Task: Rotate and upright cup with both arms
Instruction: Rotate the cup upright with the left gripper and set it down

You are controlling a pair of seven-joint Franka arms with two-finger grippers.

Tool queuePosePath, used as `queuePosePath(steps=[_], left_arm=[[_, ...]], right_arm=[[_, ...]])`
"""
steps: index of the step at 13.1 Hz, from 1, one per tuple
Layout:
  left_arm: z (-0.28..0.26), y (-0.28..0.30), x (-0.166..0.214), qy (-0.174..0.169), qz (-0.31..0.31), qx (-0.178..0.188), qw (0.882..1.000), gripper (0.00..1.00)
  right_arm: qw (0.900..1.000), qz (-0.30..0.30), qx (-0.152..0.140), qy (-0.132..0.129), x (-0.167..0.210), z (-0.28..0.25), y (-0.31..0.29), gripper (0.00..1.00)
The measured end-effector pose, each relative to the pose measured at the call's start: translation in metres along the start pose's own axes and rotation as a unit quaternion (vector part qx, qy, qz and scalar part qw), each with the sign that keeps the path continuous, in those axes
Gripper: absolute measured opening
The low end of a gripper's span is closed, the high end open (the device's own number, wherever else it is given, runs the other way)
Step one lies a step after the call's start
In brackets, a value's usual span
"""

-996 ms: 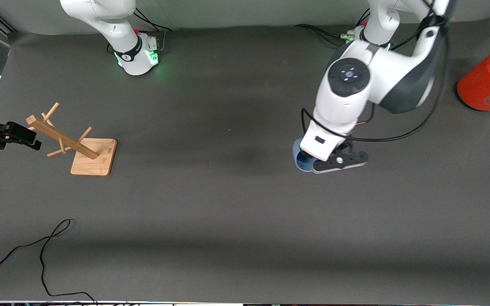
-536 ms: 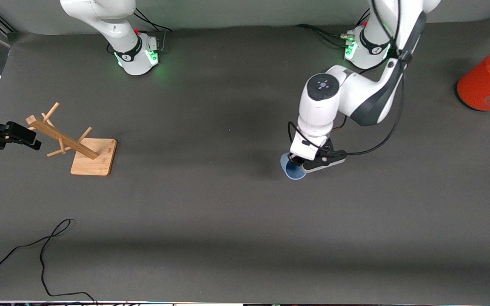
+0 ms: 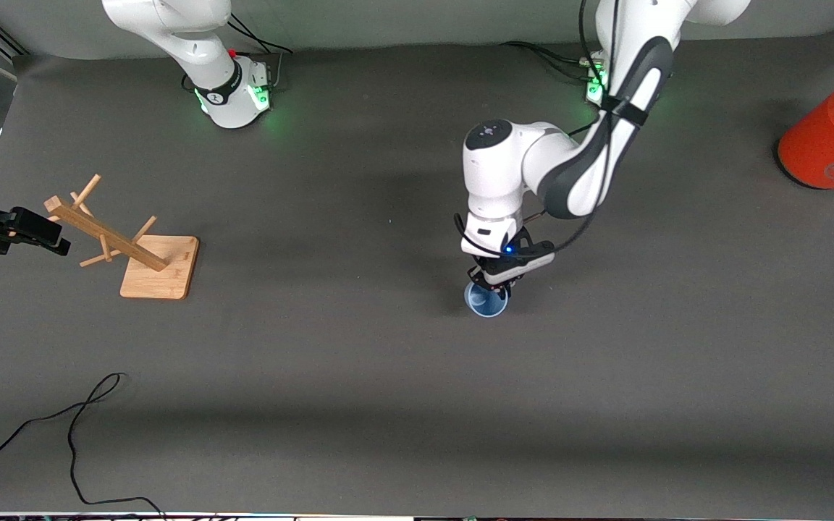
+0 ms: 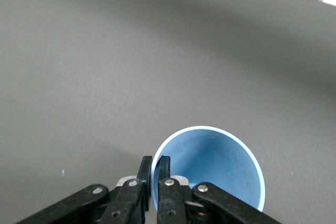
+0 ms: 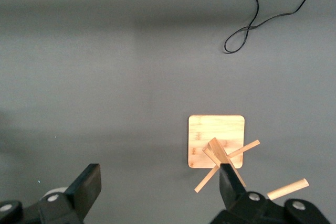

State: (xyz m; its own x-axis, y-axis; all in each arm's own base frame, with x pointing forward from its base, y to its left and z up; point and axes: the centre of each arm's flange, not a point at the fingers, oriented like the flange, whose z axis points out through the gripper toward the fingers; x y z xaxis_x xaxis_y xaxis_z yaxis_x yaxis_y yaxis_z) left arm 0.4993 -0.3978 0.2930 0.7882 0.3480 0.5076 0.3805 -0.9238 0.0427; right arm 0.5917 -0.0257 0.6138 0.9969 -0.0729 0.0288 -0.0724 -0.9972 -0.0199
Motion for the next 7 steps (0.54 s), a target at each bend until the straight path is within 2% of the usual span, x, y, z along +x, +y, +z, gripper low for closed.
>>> queuePosePath(steps=[3,5,7], left_arm=[[0.014,-0.002,-0.04,0.044,0.004,-0.002,0.999,0.08],[0.024,-0.001,-0.06,0.053,0.012,-0.003,0.999,0.08],[0.026,0.0,-0.066,0.053,0.016,-0.003,0.998,0.1]], right_arm=[[1.0,0.0,0.0,0.0,0.0,0.0,0.0,1.0],[1.0,0.0,0.0,0.0,0.0,0.0,0.0,1.0],[1.0,0.0,0.0,0.0,0.0,0.0,0.0,1.0]])
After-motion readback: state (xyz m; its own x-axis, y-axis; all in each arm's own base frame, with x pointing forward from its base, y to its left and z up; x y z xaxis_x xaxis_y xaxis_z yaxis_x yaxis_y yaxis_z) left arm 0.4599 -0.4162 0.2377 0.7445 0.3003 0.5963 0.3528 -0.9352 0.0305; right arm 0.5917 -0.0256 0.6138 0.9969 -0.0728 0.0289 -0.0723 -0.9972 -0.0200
